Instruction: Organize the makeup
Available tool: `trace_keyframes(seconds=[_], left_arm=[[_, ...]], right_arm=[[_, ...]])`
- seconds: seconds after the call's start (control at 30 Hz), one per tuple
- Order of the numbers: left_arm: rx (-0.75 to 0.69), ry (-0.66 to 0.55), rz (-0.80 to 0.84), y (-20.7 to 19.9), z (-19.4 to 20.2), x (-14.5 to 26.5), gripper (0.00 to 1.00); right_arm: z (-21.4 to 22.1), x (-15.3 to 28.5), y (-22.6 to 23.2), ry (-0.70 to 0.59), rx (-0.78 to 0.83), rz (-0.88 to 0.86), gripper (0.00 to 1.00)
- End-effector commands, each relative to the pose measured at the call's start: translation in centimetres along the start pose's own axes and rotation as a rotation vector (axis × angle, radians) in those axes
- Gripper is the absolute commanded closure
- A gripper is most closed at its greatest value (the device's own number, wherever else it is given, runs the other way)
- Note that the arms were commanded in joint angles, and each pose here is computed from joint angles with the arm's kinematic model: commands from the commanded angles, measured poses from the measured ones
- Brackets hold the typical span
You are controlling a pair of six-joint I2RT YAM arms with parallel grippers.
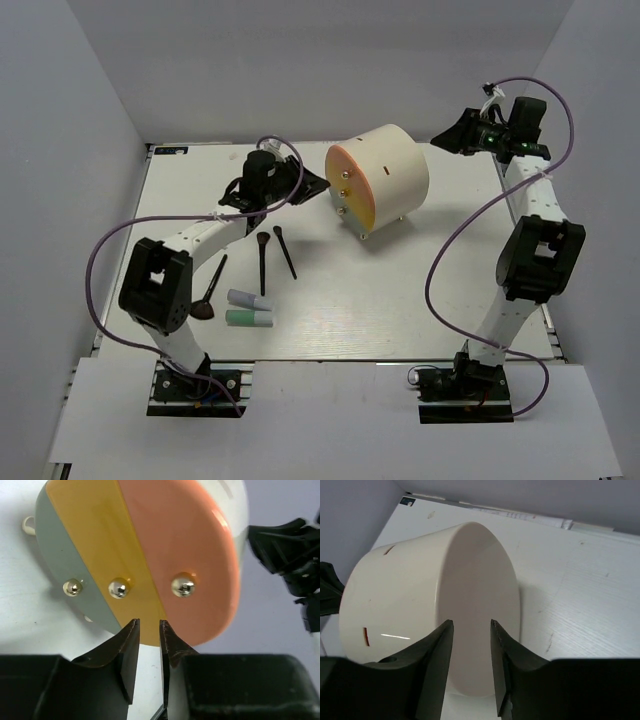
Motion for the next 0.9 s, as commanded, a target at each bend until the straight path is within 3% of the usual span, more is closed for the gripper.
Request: trace_keyframes(seconds=[0.0, 0.1, 0.2, 0.37, 0.63, 0.87], left_arm=[[0.021, 0.02, 0.07, -0.5, 0.4, -0.9, 0.67], [0.032, 0.053, 0.068, 0.4, 1.0, -2.2, 0.58], [0.033, 0.072, 0.08, 0.5, 1.0, -3.4, 0.48], [0.043, 0.094, 0.072, 1.4, 1.4, -4.7, 0.4], [0.059, 0.101, 0.09, 1.8, 1.6, -5.8, 0.38], [0.08, 0.099, 0.109, 2.0, 1.8, -6.5, 0.44]], right_arm=[[-3.1, 2.3, 3.8, -0.082, 0.178, 0.0, 0.63], [-3.8, 2.8, 5.1, -0.099, 0.268, -0.014, 0.62], [-3.8, 2.9, 7.3, -0.096, 0.319, -0.084, 0.54], [-2.6, 1.6, 9.4, -0.067, 0.376, -0.131, 0.48], [-1.6, -1.0, 8.2, -0.051, 0.361, -0.055, 0.46], [-2.5, -1.4, 5.9, -0.1, 0.321, 0.042, 0.46]])
Point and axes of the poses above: each gripper's point midway between its finger pads, its own x axis back along the fingers, its own y axis along the line the jaws close on, z = x × y, the point moved 3 cm from there along x, back along the fingers, and after that the axes turned 13 degrees about -x, right-handed, at the moved point
